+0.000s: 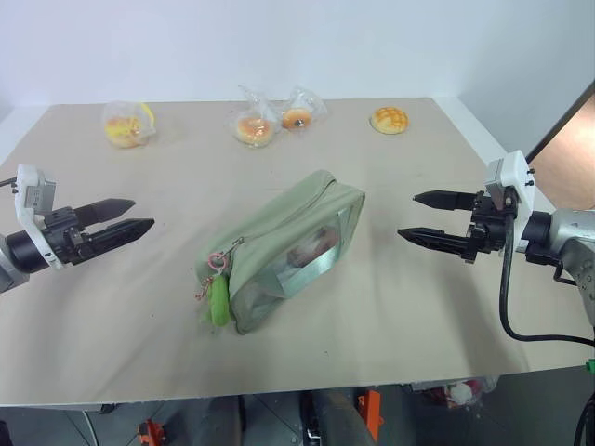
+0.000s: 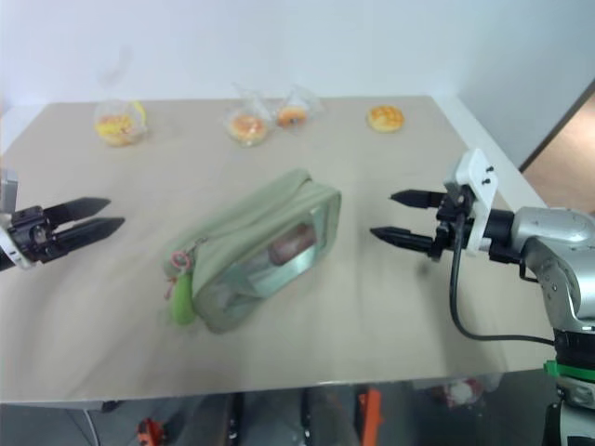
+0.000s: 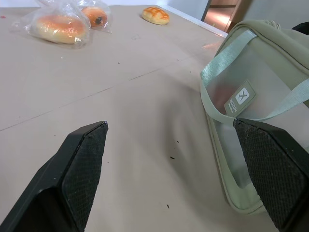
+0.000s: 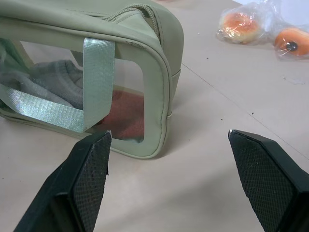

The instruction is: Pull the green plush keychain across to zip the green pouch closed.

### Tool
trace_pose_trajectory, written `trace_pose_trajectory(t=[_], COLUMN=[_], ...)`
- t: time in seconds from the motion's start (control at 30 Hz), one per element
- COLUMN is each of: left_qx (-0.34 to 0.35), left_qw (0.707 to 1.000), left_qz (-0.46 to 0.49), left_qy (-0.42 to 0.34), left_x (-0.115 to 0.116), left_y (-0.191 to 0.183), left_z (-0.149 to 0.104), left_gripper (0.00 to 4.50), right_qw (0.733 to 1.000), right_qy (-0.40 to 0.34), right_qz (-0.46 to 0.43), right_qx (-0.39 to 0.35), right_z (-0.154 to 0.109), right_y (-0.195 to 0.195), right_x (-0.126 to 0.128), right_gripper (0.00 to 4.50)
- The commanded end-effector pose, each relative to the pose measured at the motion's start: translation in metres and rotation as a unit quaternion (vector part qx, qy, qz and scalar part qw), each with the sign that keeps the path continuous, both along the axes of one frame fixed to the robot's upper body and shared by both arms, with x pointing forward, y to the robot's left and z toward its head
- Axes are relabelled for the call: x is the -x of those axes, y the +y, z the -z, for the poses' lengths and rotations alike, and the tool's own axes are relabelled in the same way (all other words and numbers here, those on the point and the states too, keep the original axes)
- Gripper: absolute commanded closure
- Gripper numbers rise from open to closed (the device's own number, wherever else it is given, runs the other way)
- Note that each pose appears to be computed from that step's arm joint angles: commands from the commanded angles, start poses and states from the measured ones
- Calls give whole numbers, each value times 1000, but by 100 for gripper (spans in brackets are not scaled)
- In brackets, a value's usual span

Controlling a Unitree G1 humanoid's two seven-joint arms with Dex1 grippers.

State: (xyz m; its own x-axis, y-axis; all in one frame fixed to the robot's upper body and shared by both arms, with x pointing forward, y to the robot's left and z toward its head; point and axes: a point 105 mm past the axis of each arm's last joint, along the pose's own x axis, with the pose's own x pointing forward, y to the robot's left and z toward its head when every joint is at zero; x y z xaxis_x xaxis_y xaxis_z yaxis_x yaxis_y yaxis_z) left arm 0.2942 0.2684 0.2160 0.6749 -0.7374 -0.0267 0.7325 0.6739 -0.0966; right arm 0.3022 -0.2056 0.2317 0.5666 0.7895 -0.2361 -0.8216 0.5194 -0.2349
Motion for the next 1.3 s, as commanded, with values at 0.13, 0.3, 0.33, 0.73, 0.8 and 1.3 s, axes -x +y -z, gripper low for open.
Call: trace_pose_trajectory(t=[0.13,0.3,0.33,0.73,0.8,1.3], left_qx=[9,10,11,15,4,-24], left_qw=[997,991,990,975,973,954], left_qz=[51,103,112,193,210,279], left_qy=[-55,-81,-88,-106,-100,-104], left_x=[-5,-7,-7,5,11,36], left_y=[-23,-46,-51,-82,-88,-118], left_z=[-44,-69,-73,-81,-77,-76], left_gripper=[18,18,18,18,18,15], right_qw=[987,964,958,876,868,862], right_qy=[-102,-162,-173,-173,-163,-131], right_qz=[-79,-150,-166,-371,-388,-398], right_qx=[92,147,158,256,263,284], right_z=[-59,-92,-98,-81,-71,-31], right_y=[21,39,43,119,127,140], right_x=[13,14,13,10,9,-11], right_gripper=[48,48,48,48,48,168])
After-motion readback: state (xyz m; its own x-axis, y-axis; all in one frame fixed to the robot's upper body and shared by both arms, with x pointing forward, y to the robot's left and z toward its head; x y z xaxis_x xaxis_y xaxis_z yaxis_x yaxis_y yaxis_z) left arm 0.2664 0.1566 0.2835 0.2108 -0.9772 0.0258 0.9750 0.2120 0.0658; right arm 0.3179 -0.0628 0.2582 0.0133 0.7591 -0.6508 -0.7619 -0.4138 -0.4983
